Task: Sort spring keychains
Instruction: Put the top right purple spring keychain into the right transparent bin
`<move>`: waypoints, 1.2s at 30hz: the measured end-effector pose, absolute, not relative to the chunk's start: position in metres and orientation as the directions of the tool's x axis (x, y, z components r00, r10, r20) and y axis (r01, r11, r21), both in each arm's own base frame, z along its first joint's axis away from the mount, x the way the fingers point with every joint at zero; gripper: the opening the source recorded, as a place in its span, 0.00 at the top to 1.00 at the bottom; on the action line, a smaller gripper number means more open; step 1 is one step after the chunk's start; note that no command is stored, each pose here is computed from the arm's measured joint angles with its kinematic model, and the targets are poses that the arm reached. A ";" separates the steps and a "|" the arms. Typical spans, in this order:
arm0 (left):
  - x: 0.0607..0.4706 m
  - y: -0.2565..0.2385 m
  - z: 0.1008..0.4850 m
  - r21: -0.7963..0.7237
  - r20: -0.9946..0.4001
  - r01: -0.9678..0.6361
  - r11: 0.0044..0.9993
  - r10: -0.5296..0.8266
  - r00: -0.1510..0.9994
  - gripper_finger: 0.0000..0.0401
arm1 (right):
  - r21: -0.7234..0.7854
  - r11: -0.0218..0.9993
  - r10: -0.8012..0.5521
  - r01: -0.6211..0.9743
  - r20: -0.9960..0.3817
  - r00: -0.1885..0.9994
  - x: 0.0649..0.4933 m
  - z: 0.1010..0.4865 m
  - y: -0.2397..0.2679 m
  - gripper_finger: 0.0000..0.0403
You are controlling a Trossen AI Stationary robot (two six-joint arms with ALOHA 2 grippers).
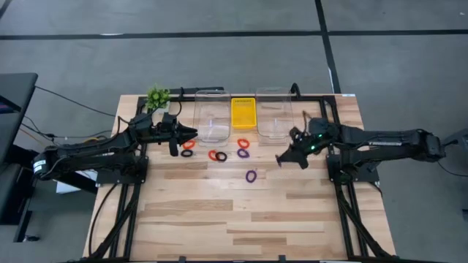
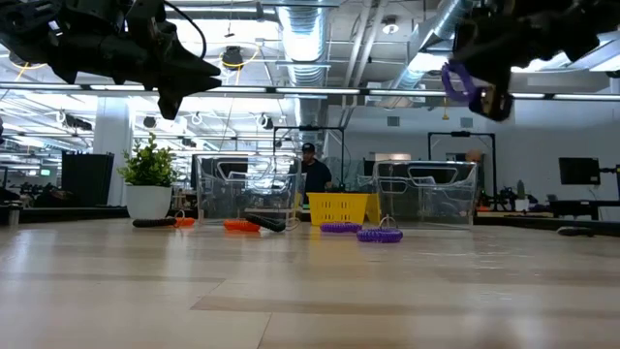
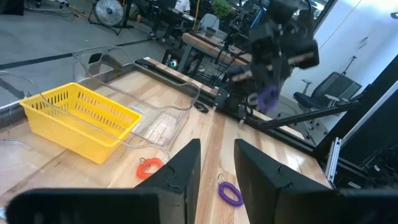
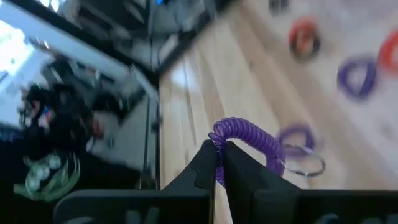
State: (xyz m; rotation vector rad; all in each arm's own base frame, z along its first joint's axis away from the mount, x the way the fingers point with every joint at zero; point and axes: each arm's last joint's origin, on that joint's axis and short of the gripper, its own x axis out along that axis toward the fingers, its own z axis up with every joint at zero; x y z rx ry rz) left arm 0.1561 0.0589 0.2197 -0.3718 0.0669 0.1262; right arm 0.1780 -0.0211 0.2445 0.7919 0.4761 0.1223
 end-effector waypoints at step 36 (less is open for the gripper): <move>0.156 0.059 0.220 -0.358 -0.088 -0.135 0.924 0.111 0.990 0.76 | 0.320 0.633 -0.453 0.705 -0.585 0.673 0.205 0.228 -0.138 0.98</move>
